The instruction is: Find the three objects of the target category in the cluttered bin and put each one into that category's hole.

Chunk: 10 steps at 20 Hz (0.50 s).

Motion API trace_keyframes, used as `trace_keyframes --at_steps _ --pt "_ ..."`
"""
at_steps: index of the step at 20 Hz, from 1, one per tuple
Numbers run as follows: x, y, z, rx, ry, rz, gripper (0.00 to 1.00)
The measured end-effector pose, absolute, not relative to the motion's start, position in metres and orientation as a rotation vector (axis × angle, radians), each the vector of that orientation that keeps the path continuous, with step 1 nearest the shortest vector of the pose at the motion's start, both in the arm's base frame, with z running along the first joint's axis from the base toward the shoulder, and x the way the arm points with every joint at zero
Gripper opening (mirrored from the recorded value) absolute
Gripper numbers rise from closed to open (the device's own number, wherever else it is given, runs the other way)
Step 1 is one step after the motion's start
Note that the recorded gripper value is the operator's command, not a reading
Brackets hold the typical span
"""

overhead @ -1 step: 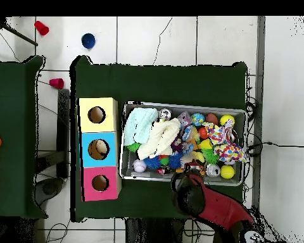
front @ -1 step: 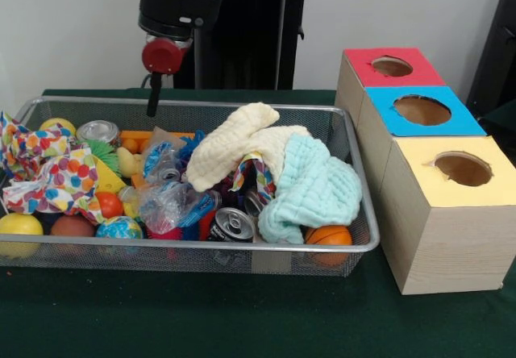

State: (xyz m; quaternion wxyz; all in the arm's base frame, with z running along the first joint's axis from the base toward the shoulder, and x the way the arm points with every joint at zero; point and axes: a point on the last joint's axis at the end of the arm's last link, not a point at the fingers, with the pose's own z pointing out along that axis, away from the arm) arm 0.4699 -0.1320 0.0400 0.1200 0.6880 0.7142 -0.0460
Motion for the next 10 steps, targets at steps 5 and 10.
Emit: trace_keyframes --at_steps 5,10 --pt "0.47 -0.15 0.046 2.035 2.057 -0.116 1.0" --pt "0.47 -0.152 0.046 2.029 2.061 -0.117 1.0"
